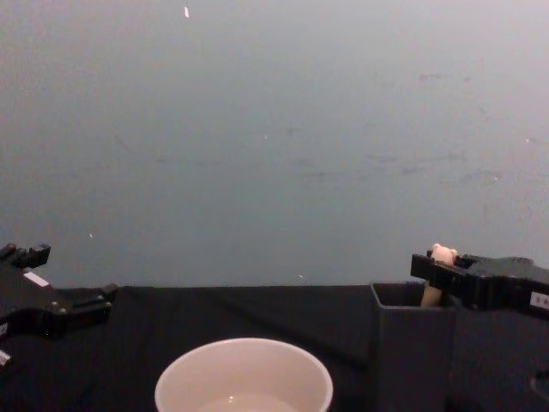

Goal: Pick up the stirring spoon with one hand, stir inside the cup, then place it back in its original position.

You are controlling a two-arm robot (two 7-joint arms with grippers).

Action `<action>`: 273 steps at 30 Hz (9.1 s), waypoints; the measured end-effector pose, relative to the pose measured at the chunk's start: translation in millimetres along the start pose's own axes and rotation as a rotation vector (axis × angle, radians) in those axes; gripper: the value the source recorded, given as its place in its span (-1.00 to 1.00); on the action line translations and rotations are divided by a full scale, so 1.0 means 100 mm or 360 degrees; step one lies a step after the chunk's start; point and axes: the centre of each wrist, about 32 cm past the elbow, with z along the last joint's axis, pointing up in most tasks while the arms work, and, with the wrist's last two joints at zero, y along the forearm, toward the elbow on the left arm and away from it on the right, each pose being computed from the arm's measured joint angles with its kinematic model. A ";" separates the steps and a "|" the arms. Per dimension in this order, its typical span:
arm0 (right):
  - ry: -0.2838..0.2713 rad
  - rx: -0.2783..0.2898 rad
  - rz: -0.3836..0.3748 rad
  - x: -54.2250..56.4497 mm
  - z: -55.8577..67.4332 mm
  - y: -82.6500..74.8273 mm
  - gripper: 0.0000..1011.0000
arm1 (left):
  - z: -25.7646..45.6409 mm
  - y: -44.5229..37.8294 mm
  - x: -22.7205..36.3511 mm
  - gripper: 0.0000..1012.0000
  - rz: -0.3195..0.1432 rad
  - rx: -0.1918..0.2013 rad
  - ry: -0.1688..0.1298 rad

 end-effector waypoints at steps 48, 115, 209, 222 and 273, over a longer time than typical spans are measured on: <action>-0.0386 0.0485 0.0277 -0.31 0.55 0.15 -0.57 | 0.000 0.000 0.000 0.98 0.0000 0.0000 0.0000; -0.0532 0.0303 0.0543 -0.56 -0.17 0.41 -0.58 | 0.000 0.000 0.000 0.98 0.0000 0.0000 0.0000; -0.0452 0.0269 0.0454 -0.75 -0.12 0.77 -0.58 | 0.000 0.000 0.000 0.98 0.0000 0.0000 0.0000; -0.0464 0.0260 0.0418 -0.65 -0.12 0.60 -0.58 | 0.000 0.000 0.000 0.98 0.0000 0.0000 0.0000; -0.0426 0.0269 0.0411 -0.74 -0.12 0.67 -0.58 | 0.000 0.000 0.000 0.98 0.0000 0.0000 0.0000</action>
